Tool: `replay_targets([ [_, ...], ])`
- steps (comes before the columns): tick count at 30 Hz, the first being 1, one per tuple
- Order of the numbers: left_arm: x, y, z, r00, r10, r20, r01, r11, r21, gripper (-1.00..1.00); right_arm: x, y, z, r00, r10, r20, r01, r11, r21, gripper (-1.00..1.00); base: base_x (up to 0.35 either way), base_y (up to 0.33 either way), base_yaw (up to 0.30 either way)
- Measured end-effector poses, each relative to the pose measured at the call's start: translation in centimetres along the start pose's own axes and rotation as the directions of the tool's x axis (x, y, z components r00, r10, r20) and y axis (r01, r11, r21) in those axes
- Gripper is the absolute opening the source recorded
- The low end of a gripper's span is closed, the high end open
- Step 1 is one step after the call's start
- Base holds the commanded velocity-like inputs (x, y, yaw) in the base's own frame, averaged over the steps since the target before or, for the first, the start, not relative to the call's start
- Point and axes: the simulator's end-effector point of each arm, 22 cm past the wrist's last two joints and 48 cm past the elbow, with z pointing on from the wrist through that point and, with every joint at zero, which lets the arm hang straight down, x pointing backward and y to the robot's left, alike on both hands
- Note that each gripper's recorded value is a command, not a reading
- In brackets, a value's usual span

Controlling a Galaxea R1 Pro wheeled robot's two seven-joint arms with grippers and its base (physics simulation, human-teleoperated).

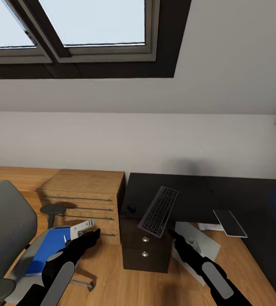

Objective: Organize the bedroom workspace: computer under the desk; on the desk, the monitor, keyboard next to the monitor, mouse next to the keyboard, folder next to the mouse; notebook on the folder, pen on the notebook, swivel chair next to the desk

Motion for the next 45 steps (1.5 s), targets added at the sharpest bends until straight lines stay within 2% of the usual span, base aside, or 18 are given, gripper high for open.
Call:
replay_targets([
  [3, 0.2, 0.1, 0.2, 1.0, 0.0, 0.0, 0.0, 1.0, -0.001, 1.0, -0.9, -0.7, 0.2, 0.999, -0.009, 0.05, 0.009, 1.0, 0.009, 1.0, 0.0, 0.0, 0.0],
  [5, 0.4, 0.1, 0.4, 1.0, 0.0, 0.0, 0.0, 1.0, -0.001, 1.0, -1.4, -1.9, 0.2, 0.996, -0.013, 0.083, 0.01, 0.999, 0.03, 1.0, 0.0, 0.0, 0.0],
  [6, 0.4, 0.2, 0.5, 1.0, 0.0, 0.0, 0.0, 1.0, -0.001, 1.0, -1.5, -3.9, 0.1, 0.994, -0.012, 0.108, 0.004, 0.997, 0.071, 1.0, 0.0, 0.0, 0.0],
  [8, 0.6, 0.2, 0.6, 1.0, -0.001, 0.0, 0.001, 1.0, -0.001, 1.0, -1.4, -6.0, -0.1, 0.992, -0.012, 0.124, -0.001, 0.995, 0.105, 1.0, 0.0, 0.0, 0.0],
  [9, 0.7, 0.2, 0.7, 1.0, -0.002, -0.001, 0.002, 1.0, 0.0, 1.0, -1.3, -6.5, -0.2, 0.991, -0.015, 0.13, 0.003, 0.996, 0.092, 1.0, 0.0, 0.0, 0.0],
  [11, 0.8, 0.2, 0.9, 1.0, -0.002, -0.001, 0.002, 1.0, 0.0, 1.0, -1.1, -6.0, -0.2, 0.992, -0.026, 0.126, 0.022, 0.999, 0.028, 1.0, 0.0, 0.0, 0.0],
  [13, 1.0, 0.3, 1.0, 1.0, -0.002, -0.001, 0.002, 1.0, 0.001, 1.0, -0.4, -5.7, -0.5, 0.995, -0.038, 0.095, 0.043, 0.998, -0.047, 1.0, 0.0, 0.0, 0.0],
  [16, 1.3, 0.3, 1.3, 1.0, -0.003, -0.001, 0.003, 1.0, 0.001, 1.0, 0.3, -5.6, -0.5, 0.997, -0.035, 0.071, 0.041, 0.996, -0.085, 1.0, 0.0, 0.0, 0.0],
  [21, 1.7, 0.5, 1.7, 1.0, -0.002, -0.001, 0.002, 1.0, 0.0, 1.0, 0.7, -5.8, -0.3, 0.998, -0.022, 0.059, 0.028, 0.994, -0.108, 1.0, 0.0, 0.0, 0.0],
  [35, 2.9, 0.9, 2.9, 1.0, -0.002, 0.0, 0.002, 1.0, 0.001, 1.0, 0.0, -7.1, 0.6, 0.996, -0.001, 0.087, 0.011, 0.994, -0.113, 1.0, 0.0, 0.0, 0.0],
  [45, 4.0, 1.2, 3.7, 1.0, -0.002, -0.001, 0.002, 1.0, 0.001, 1.0, 0.2, -6.1, 1.6, 0.996, -0.004, 0.092, 0.019, 0.987, -0.158, 1.0, 0.0, 0.0, 0.0],
])
